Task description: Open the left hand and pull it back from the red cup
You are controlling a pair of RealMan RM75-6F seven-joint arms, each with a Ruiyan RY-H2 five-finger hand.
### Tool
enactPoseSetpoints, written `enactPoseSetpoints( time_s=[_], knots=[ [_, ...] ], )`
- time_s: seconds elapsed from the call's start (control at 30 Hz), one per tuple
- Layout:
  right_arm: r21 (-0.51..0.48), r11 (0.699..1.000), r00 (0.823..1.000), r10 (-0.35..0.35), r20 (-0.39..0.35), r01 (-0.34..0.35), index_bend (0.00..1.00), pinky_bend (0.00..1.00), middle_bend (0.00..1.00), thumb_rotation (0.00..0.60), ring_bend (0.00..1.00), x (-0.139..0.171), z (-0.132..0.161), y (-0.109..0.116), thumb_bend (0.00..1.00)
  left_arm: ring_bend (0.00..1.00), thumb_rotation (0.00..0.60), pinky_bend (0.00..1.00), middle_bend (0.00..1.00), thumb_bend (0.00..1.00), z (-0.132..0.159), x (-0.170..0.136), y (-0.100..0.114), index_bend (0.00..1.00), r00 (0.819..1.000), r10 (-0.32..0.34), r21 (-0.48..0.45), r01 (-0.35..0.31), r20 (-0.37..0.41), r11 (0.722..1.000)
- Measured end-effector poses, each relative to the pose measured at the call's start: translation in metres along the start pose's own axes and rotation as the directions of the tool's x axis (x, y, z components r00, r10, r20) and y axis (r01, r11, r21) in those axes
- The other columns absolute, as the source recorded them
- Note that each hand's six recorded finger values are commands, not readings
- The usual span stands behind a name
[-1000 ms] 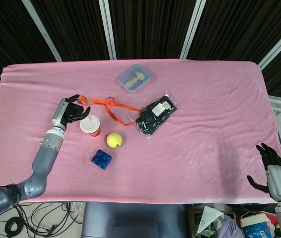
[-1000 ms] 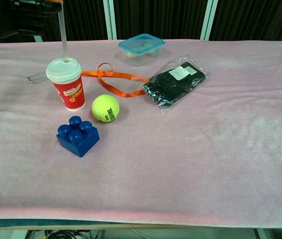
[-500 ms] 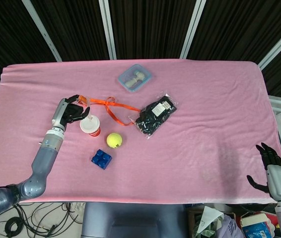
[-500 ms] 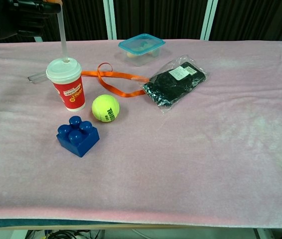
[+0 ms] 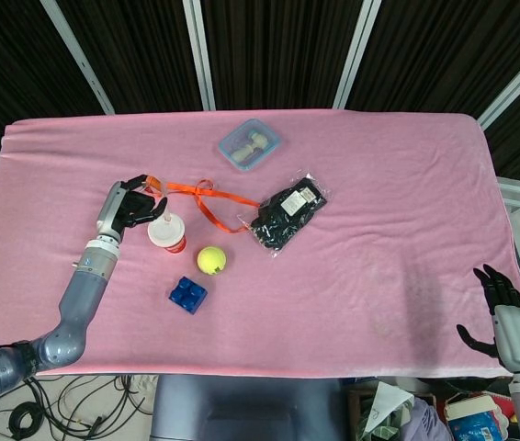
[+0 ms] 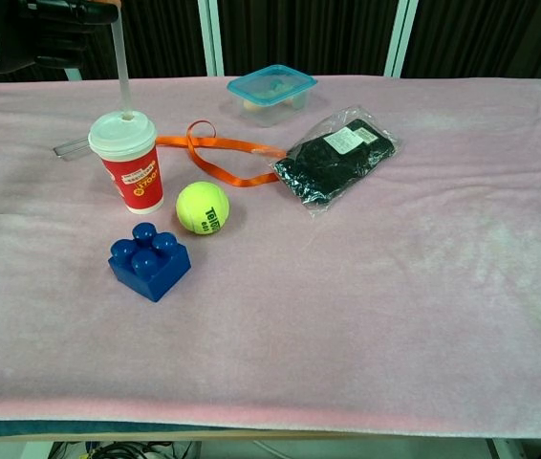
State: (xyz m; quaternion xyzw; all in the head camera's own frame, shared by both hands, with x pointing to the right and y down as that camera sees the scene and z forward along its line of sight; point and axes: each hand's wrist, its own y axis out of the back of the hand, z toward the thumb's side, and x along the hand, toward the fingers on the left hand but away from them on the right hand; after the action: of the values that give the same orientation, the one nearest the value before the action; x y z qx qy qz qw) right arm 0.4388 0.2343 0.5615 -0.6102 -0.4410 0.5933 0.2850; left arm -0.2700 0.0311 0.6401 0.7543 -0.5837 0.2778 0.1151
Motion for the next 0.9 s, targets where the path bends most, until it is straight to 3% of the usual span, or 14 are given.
enactPoseSetpoints(
  time_s=[0.6, 0.9],
  knots=[
    [-0.004, 1.000, 1.000, -0.001, -0.001, 0.001, 0.00, 0.15, 0.00, 0.600, 0.00, -0.0001, 0.0004, 0.0001, 0.19, 1.00, 0.600, 1.00, 1.00, 0.38, -0.0053, 0.0032, 0.0011, 0.58, 1.000, 0.003, 0.007, -0.003, -0.008, 1.000],
    [-0.006, 1.000, 1.000, -0.002, 0.000, 0.002, 0.00, 0.15, 0.00, 0.600, 0.00, -0.0006, 0.0003, 0.0005, 0.19, 1.00, 0.600, 1.00, 1.00, 0.31, -0.0085, 0.0045, 0.0010, 0.54, 1.000, -0.010, 0.019, 0.010, -0.006, 1.000]
  ],
)
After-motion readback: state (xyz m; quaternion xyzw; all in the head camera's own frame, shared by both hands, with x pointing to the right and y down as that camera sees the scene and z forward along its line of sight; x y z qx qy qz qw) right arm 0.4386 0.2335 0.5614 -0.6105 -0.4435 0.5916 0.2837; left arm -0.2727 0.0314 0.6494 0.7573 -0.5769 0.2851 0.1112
